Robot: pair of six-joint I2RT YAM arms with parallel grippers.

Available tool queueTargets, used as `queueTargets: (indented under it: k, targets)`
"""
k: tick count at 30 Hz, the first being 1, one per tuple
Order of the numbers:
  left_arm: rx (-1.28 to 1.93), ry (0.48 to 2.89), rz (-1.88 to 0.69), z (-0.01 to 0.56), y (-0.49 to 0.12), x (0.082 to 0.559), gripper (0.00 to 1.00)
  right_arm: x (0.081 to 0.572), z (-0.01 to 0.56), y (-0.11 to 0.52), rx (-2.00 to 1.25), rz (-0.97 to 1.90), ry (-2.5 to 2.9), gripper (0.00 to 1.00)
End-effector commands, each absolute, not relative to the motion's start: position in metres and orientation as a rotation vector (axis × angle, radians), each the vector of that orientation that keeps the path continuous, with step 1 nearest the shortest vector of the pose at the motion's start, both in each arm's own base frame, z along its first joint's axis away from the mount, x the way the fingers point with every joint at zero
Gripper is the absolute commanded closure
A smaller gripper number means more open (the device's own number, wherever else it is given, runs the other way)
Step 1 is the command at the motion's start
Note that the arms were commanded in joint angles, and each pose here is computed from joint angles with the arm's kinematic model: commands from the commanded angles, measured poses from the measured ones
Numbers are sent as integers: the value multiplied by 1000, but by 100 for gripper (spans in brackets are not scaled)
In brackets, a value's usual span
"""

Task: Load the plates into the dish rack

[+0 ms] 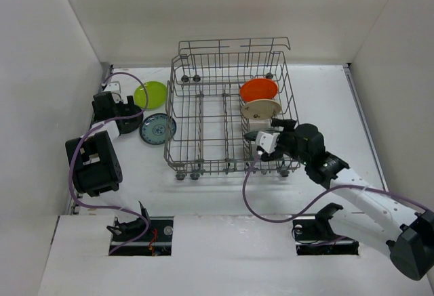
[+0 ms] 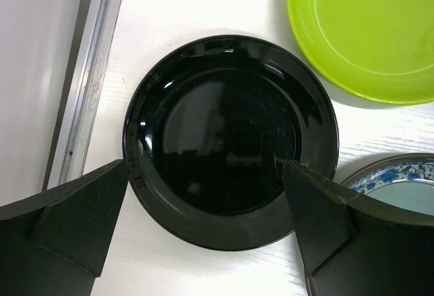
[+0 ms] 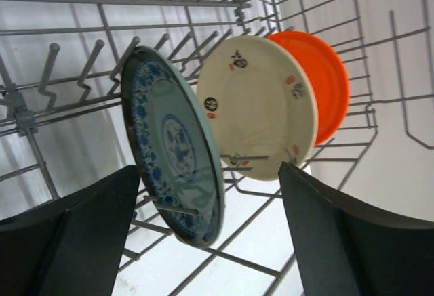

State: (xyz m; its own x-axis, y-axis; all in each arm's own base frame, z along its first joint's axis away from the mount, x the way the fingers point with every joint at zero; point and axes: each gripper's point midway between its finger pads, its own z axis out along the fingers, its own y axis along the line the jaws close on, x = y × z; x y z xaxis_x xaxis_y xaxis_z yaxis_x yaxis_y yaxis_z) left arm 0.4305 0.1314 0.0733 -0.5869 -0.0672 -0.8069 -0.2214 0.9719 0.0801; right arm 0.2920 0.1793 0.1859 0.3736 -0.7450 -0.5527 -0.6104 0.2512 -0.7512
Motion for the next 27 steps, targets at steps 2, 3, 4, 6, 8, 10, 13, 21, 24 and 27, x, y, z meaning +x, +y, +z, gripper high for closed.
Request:
queueTargets:
  k: [2,3,4,6,8,10,13,21,24,27]
  targets:
    - [-184,2127,232,97,133,440,0,290,231,177,-1299,-141,1249,3]
    - [-184,2129,231,96,133,440,0,290,242,174,-1263,-146,1238,3]
    - [-184,2130,231,95,133,440,0,289,254,171,-1229,-151,1227,2]
    - [-182,2130,232,95,133,440,0,289,281,162,-1131,-154,1211,1]
    - [-181,2131,231,95,133,440,0,295,306,142,-980,-163,1256,4]
    - [-181,2131,231,95,133,440,0,306,317,110,-802,-166,1352,5]
    - [-175,2131,230,95,132,440,0,317,306,57,-570,-163,1510,5]
    - [-159,2129,224,97,128,442,0,321,217,-74,11,-64,1823,5]
    - [-160,2133,225,95,128,440,0,328,200,-109,149,-87,1831,6]
    - [-152,2141,231,93,128,441,0,342,206,-115,151,-115,1800,5]
